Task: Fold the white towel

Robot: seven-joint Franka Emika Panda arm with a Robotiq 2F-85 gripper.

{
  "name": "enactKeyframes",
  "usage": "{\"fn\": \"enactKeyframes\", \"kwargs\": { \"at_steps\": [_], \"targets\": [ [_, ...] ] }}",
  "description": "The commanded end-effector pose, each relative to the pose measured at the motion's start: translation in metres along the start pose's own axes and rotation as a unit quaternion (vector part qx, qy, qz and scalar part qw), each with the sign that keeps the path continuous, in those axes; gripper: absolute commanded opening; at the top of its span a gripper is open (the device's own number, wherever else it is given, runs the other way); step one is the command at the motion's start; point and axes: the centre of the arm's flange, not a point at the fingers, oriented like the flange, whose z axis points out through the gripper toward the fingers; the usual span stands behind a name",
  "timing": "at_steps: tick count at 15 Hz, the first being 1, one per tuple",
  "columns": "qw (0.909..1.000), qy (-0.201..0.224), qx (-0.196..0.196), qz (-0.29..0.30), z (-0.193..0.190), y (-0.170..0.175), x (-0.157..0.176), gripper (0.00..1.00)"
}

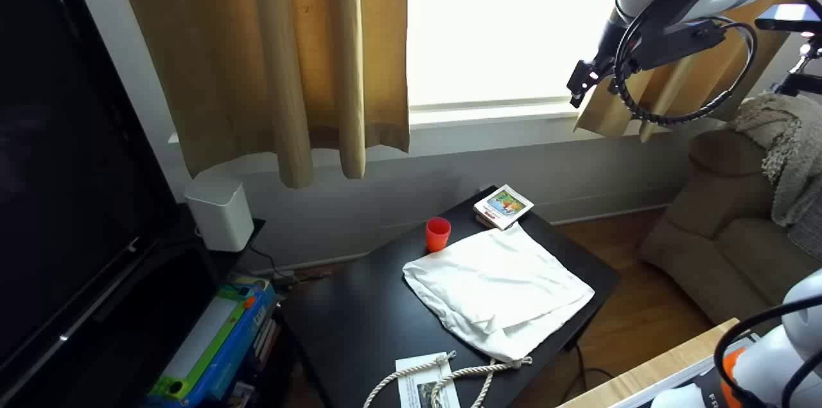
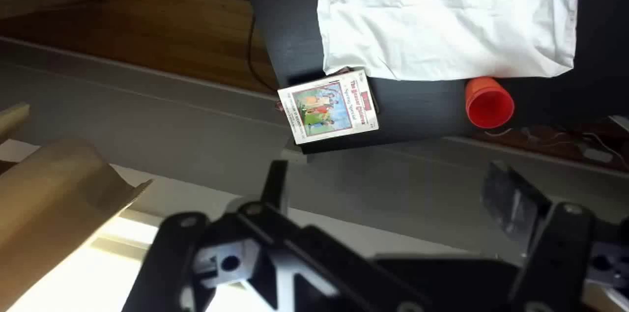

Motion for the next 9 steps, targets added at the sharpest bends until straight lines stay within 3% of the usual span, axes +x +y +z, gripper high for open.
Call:
{"fn": "enactKeyframes", "kwargs": {
  "at_steps": [1,7,9],
  "targets": [
    [1.0000,0.000,0.000,0.000,0.000,0.000,0.000,1.00],
    [1.0000,0.000,0.000,0.000,0.000,0.000,0.000,1.00],
    [1.0000,-0.005,0.006,0.004,0.020,-0.026,0.007,1.00]
  ]
}}
